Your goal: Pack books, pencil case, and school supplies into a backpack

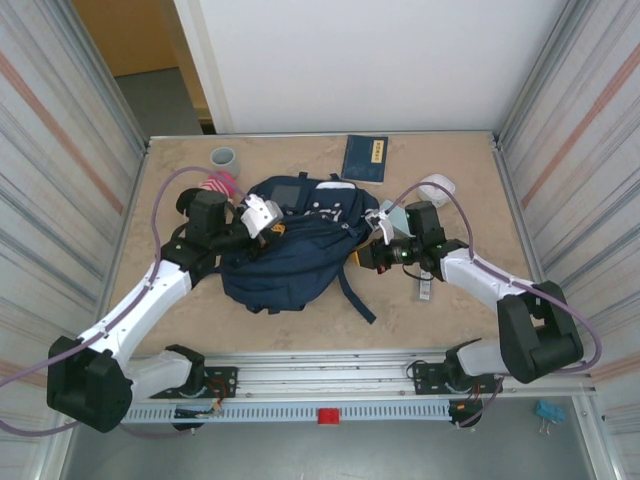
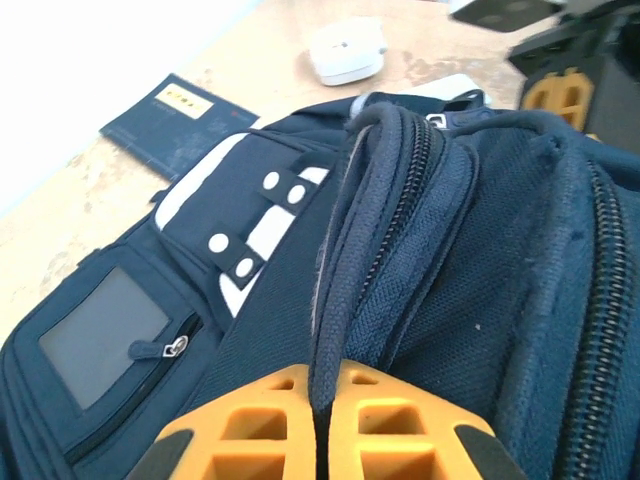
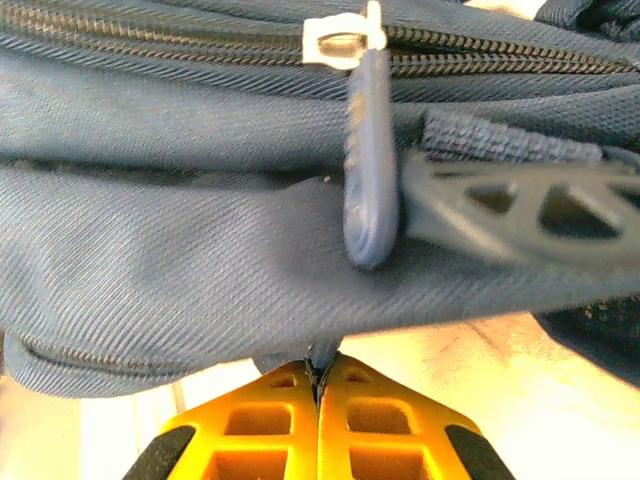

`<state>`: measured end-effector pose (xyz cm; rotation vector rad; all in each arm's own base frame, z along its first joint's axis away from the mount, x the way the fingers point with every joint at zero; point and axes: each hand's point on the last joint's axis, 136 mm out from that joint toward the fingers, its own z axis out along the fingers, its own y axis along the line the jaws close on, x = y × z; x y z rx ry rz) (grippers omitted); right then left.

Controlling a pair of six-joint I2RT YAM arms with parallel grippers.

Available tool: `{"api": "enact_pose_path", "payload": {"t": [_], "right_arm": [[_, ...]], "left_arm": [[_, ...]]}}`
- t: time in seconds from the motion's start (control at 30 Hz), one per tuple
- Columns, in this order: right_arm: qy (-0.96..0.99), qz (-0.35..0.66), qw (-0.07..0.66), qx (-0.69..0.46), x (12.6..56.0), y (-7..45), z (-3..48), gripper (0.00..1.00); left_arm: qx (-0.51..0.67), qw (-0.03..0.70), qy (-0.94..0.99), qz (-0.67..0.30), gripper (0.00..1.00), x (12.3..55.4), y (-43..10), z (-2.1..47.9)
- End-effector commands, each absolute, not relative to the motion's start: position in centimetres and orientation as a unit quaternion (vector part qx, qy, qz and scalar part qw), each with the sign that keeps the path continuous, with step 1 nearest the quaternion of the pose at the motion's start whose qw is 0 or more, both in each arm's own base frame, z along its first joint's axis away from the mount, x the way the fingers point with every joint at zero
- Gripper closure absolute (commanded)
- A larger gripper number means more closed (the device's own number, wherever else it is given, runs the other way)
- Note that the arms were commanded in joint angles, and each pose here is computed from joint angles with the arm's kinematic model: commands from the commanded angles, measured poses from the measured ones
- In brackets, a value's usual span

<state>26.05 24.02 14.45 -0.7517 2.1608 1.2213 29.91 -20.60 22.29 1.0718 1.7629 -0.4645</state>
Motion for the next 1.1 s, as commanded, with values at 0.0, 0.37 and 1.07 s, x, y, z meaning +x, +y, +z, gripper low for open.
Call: {"api": "enact_pose_path", "payload": {"t": [0.0,0.37,1.07], "right_arm": [[0.775,0.464,0.299,-0.309,24.9,25.0,17.5,0.99],[0.756,0.490,0.301,-0.313,24.1,25.2,19.0,0.95],[0.746,0.407,0.380,-0.366,29.1,23.7,15.4,0.36]], "left_arm": [[0.356,0.531,0.757,-0.137,1.00,32.6,-18.5,23.6],[0.399,0.536,0.721,-0.185,1.00,31.0,-19.7,24.3],[0.498,0.509,0.565,-0.417,1.00,25.0,-19.3,29.5]]}}
